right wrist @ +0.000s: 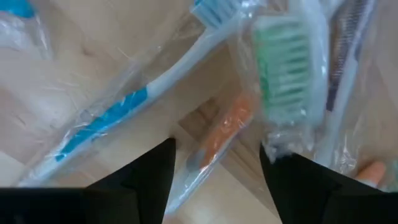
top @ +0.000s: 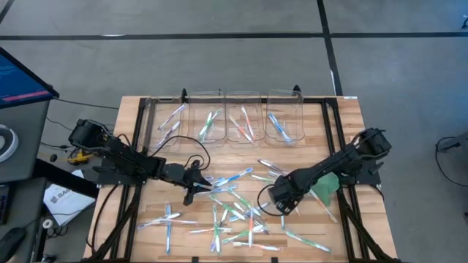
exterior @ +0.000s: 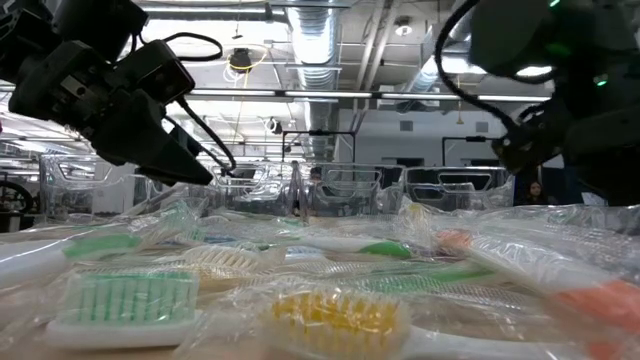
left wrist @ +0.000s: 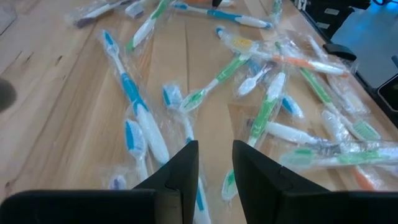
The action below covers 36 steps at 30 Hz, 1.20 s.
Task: Pick & Place Toothbrushes
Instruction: Put the orange toothbrush into the middle right transparent bin
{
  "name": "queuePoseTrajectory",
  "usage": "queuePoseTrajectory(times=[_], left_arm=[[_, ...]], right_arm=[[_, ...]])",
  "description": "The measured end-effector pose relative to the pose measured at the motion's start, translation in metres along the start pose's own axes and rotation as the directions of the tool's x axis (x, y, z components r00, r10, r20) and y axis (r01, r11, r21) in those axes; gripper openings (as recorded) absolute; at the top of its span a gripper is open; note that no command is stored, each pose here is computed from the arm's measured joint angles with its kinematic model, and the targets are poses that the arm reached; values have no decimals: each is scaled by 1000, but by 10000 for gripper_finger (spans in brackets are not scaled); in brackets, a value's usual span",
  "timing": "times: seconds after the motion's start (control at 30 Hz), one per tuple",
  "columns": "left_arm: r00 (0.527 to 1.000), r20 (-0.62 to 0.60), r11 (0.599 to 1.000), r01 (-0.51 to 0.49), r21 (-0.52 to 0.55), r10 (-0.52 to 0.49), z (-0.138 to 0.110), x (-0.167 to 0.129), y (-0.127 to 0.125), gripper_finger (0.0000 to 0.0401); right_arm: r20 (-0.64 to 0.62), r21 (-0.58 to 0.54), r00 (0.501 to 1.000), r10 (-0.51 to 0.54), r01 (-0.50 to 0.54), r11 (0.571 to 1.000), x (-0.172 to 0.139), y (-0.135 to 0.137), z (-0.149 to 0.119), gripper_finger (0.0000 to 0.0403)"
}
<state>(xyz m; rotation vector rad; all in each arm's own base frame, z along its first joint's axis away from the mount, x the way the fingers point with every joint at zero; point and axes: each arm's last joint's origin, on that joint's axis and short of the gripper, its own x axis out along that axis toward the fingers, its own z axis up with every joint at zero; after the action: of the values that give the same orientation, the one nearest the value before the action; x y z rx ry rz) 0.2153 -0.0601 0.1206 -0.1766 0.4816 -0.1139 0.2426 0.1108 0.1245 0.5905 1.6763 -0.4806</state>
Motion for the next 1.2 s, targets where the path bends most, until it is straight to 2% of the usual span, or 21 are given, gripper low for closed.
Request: queuePoseTrajectory(times=[0.1,0.17,0.37,0.4,0.57,0.7,0.8,0.87,1.03,1.2], left_arm=[[1000,12,1000,3,-1,-3,0,0,0,92],[1000,11,1000,3,-1,-3,0,0,0,92],[1000,17,1000,4,-2,-4,1,-1,0,92],[1000,17,1000,5,-2,-5,1,-1,0,92],[1000,17,1000,4,-2,-4,1,-1,0,92],[1000,17,1000,4,-2,-4,1,-1,0,92],[1000,18,1000,5,-2,-5,1,-1,0,92],[1000,20,1000,5,-2,-5,1,-1,0,92],[1000,24,1000,6,-3,-6,1,-1,0,92],[998,41,999,-51,-3,51,2,-1,1,92]], right_arm=[[-94,3,995,21,-21,1000,4,-2,7,206],[-114,3,993,24,-24,1000,3,-4,10,176],[-132,-18,990,51,-54,998,-17,1,9,31],[-130,-32,989,67,-71,997,-23,1,7,20],[-118,-30,991,60,-63,998,-43,3,-4,28],[-110,-48,993,50,-56,997,-65,4,-13,11],[-52,-59,998,44,-47,997,-86,5,-15,17],[5,-87,1000,5,-4,996,-101,3,-13,20],[204,-176,976,-75,112,978,-139,-9,10,10],[346,-163,938,-31,92,982,-176,-28,53,15]])
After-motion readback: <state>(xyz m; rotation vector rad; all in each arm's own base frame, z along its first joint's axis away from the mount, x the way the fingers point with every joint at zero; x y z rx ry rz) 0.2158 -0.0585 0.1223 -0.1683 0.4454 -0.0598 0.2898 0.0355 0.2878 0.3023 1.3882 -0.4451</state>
